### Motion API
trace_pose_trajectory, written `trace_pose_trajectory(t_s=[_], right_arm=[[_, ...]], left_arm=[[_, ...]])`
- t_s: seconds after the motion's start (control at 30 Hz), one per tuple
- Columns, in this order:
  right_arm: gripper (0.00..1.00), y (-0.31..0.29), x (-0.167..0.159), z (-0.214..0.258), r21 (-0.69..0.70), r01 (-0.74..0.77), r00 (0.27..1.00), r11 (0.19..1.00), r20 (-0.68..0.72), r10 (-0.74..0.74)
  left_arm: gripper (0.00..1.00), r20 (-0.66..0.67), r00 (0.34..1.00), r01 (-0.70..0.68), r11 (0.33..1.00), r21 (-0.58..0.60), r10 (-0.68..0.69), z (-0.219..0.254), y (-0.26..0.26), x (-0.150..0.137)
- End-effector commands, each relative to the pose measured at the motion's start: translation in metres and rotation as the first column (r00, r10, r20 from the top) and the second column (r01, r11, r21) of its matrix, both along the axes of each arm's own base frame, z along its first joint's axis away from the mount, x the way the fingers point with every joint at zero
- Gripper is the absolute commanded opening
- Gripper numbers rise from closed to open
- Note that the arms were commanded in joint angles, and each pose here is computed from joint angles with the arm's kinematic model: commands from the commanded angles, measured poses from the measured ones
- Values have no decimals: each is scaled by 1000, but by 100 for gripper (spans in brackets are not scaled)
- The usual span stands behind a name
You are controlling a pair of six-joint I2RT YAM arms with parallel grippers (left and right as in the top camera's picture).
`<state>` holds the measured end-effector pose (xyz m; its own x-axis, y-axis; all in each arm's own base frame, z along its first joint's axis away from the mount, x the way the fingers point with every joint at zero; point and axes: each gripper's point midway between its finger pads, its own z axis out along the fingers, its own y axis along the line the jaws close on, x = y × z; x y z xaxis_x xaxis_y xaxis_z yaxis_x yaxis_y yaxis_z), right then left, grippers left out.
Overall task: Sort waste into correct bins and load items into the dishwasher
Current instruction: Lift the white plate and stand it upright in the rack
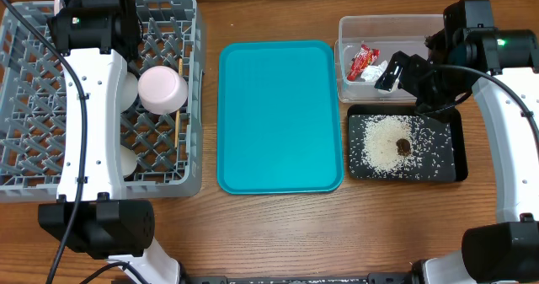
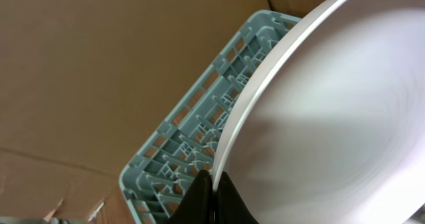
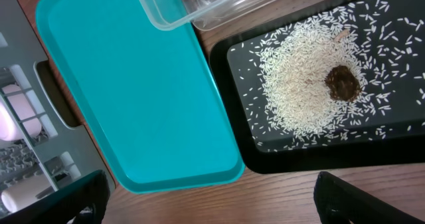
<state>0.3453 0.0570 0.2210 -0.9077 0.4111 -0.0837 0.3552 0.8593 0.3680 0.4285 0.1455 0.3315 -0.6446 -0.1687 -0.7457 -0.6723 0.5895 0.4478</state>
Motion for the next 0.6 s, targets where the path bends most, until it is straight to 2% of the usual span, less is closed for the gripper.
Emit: trace_pose_trajectory(t_s=[0.0, 0.17, 0.3, 0.57], right_arm=[[100, 2, 0, 19, 8, -7, 998, 1000, 62, 7], [100, 2, 0, 18, 8, -7, 998, 1000, 61, 6], [100, 2, 0, 19, 9, -3, 998, 1000, 61, 3], [100, 2, 0, 18, 10, -3, 998, 1000, 60, 3]], left_arm=[[4, 43, 999, 14, 998, -55, -12, -11, -17, 7], [4, 57, 998, 38, 997, -66, -35, -31, -36, 30], [4, 12, 998, 63, 997, -52, -63, -58, -52, 50], [4, -64, 994, 93, 993, 76, -88, -98, -75, 83]])
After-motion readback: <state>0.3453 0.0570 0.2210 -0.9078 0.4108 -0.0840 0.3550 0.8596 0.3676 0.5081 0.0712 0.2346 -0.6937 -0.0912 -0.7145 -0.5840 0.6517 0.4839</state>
